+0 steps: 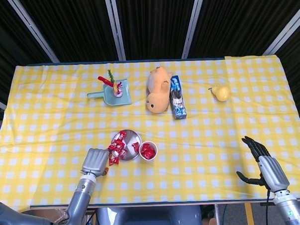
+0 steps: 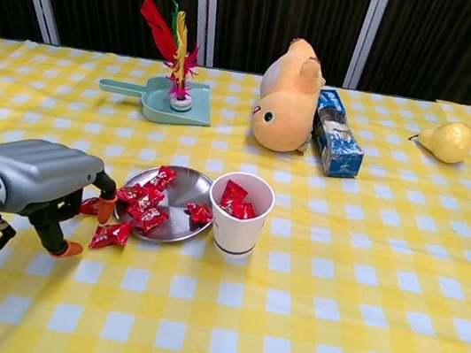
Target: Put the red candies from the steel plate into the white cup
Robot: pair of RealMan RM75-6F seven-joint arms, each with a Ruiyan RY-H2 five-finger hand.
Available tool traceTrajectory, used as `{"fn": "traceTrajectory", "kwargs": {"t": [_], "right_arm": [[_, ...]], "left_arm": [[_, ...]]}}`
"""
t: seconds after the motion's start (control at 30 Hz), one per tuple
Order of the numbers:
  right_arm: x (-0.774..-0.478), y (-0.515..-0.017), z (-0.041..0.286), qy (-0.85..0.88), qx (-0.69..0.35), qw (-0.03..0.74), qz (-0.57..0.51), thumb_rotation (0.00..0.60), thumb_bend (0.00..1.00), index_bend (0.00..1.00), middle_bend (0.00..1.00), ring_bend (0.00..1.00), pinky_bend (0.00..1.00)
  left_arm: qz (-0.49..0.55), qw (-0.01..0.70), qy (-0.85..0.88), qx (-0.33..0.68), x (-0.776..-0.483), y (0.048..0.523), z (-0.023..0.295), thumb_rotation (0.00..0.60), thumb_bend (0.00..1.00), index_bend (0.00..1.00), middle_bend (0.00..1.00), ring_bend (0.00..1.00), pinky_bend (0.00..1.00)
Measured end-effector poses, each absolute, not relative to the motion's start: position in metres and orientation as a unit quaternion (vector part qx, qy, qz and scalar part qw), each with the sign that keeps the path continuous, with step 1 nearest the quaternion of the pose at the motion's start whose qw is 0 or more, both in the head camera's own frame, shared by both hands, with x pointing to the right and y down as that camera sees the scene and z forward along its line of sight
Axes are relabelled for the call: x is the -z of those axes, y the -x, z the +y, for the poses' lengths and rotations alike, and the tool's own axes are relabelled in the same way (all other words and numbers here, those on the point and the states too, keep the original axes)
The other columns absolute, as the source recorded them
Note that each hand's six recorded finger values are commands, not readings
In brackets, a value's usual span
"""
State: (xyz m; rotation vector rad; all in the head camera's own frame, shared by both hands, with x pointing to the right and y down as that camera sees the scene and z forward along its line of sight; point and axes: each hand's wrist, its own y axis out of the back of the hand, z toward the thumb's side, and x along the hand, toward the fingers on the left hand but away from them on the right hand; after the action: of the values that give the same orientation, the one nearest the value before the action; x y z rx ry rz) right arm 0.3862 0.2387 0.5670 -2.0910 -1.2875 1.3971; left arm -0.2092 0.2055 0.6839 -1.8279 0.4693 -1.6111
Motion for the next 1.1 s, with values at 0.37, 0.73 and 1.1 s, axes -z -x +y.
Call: {"fn": "traceTrajectory", "kwargs": {"t": [0.37,0.73,1.1], "right_arm": [[-0.567,-0.386,0.239,0.731,-0.489,0.156,-0.450,0.600,0.33,0.00,0.00,0.00,0.00],[-0.567,-0.386,0.239,0.731,-0.489,0.154,-0.450,0.600,0.33,0.00,0.00,0.00,0.00],[-0.566,-0.386,0.239,0.731,-0.487,0.157,-0.450,0.600,0.33,0.00,0.00,0.00,0.00]], "left_arm": [[0.189,0.320,0.697,0.614,-0.690,0.199,0.207,0.600,0.32,0.42,0.93,0.98,1.00],[0.186,0.321,0.701,0.609,-0.694,0.189,0.211,0.600,0.45,0.55,0.94,0.98,1.00],[0.203,0.325,0.704,0.598,-0.680,0.192,0.207,0.600,0.46,0.56,0.94,0.98,1.00]]}}
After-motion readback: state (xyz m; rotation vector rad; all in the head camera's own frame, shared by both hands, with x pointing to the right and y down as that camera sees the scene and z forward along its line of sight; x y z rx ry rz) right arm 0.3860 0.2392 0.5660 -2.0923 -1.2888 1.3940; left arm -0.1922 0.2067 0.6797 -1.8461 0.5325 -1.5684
